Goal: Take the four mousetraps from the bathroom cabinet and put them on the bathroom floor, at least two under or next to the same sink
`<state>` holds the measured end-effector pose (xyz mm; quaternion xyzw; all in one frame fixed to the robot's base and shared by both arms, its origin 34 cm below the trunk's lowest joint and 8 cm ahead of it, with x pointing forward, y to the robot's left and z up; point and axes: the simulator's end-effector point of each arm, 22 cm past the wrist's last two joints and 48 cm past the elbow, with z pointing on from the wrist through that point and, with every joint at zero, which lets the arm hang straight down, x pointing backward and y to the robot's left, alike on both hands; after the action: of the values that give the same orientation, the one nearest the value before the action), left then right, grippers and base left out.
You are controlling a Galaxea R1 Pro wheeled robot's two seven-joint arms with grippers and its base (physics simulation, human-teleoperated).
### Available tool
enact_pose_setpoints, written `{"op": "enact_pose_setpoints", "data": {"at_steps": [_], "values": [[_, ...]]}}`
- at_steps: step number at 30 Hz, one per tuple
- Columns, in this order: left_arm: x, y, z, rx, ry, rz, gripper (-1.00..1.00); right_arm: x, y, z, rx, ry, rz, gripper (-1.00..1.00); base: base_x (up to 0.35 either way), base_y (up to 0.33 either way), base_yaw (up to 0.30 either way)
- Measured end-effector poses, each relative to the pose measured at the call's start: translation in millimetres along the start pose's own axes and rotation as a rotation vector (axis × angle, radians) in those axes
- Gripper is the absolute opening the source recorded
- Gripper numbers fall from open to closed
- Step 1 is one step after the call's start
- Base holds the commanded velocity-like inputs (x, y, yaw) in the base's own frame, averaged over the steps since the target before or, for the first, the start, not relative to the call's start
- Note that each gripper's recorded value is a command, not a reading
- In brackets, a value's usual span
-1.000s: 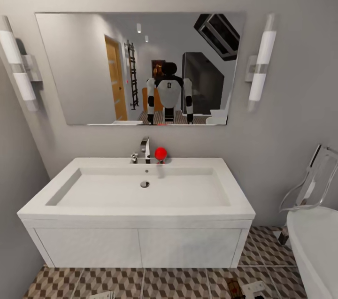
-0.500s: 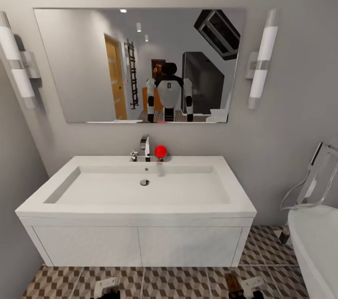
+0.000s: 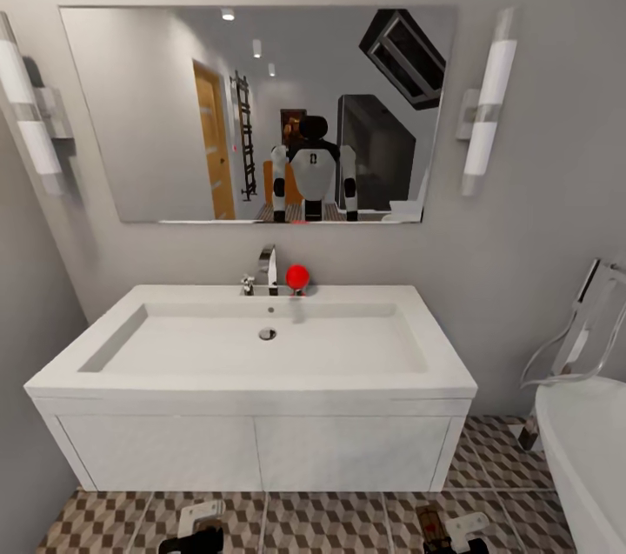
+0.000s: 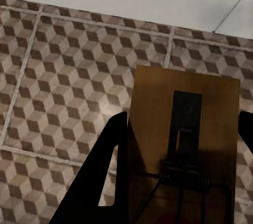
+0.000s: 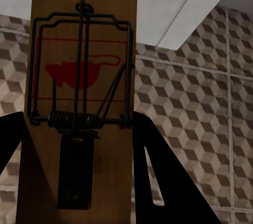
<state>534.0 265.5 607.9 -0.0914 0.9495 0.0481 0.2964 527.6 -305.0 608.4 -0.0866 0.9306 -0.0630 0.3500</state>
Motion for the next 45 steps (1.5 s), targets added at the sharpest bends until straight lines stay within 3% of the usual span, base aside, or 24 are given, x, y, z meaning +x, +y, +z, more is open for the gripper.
{"op": "enact_pose_setpoints", "data": {"at_steps": [11, 41, 45], "values": [[2, 8, 13.8, -0.034, -0.017, -0.002, -1.0, 10, 3, 12.5, 0.0, 0.0, 0.0, -1.0, 0.0, 0.0, 0.0], [17, 16, 54.2, -0.042, -0.043, -0.005, -1.0, 40, 12, 48.2, -0.001, -0.001, 0.002, -1.0, 0.0, 0.0, 0.0], [21, 16, 59.6, -0.041, -0.043, -0.005, -1.0, 45, 20, 52.9, -0.035, -0.001, -0.002, -1.0, 0.0, 0.0, 0.0]]}}
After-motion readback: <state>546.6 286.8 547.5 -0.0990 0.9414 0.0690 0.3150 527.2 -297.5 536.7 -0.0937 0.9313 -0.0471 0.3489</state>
